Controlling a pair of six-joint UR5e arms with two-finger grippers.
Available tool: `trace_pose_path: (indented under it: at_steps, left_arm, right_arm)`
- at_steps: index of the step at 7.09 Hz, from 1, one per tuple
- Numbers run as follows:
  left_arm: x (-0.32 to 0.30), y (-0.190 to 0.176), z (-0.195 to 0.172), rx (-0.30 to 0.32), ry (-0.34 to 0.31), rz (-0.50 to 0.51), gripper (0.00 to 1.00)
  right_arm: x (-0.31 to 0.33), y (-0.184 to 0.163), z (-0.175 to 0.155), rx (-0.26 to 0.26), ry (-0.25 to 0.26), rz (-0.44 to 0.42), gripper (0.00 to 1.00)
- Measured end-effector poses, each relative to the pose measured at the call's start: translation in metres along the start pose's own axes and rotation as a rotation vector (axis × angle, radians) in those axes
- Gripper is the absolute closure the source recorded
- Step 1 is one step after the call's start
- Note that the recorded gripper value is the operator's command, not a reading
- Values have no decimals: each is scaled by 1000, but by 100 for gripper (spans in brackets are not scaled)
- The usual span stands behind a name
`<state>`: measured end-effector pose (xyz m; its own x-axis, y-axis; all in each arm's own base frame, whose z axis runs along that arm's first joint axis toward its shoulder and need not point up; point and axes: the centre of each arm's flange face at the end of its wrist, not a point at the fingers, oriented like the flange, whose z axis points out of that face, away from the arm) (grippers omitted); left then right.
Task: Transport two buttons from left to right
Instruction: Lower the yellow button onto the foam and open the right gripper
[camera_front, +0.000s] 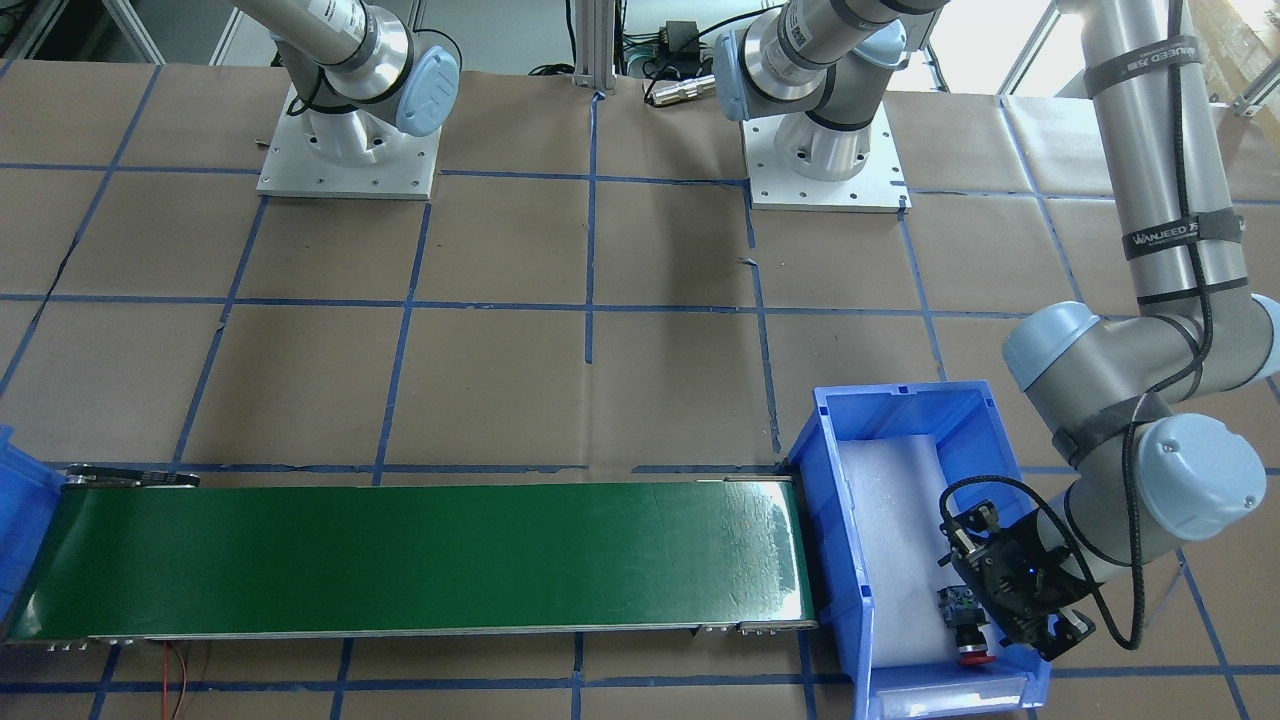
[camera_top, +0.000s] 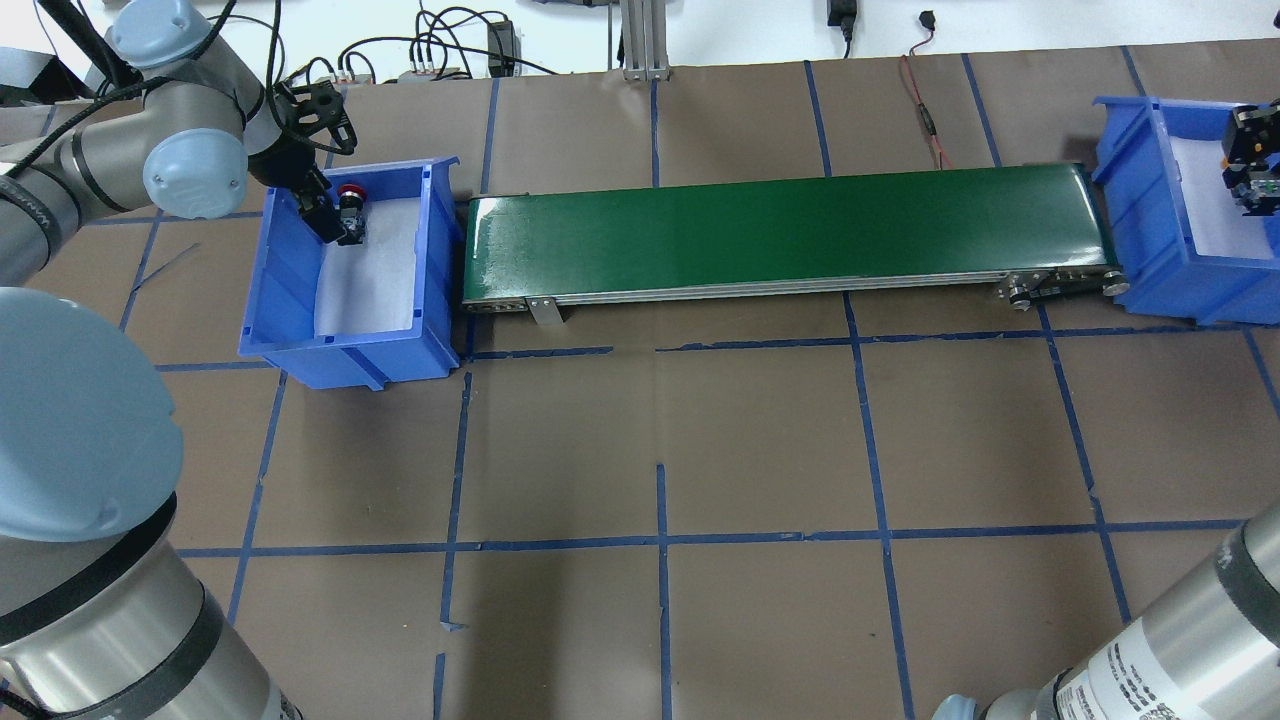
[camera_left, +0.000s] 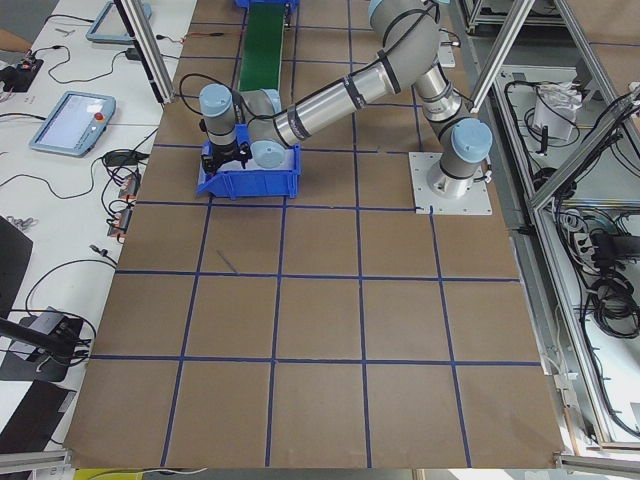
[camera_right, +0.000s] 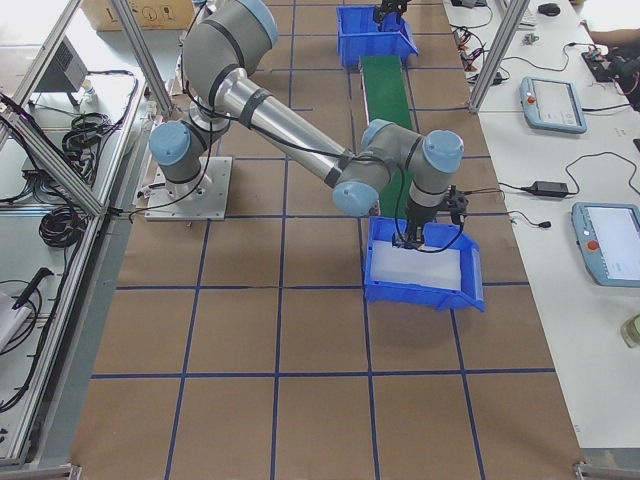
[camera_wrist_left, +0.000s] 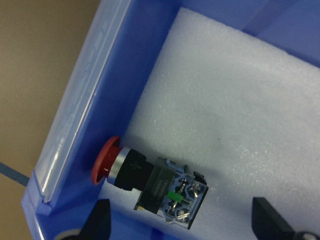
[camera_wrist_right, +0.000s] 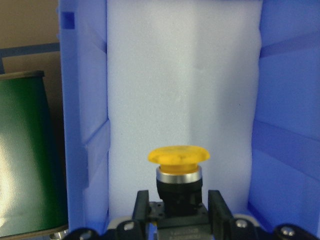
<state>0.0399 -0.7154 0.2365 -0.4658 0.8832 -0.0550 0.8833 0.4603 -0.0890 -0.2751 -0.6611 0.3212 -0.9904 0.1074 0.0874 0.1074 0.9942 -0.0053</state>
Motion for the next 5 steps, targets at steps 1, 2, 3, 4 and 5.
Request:
trace_pose_path:
  at_steps: [1, 2, 3, 4, 5]
  left_arm:
    - [-2, -2, 1, 2, 0, 2, 0]
    - [-2, -4, 4, 2, 2, 4, 0]
    - [-2, -4, 7, 1, 6, 5, 0]
    - [-2, -5, 10, 0, 12, 6, 0]
    - [0, -5, 14, -2, 18, 6, 0]
  right_arm:
    - [2, -3, 13, -8, -4, 0, 93]
    - [3, -6, 25, -14, -5, 0, 93]
    - [5, -8, 36, -20, -5, 0, 93]
    - [6, -11, 46, -24, -6, 1, 93]
    - [7, -13, 57, -28, -7, 2, 93]
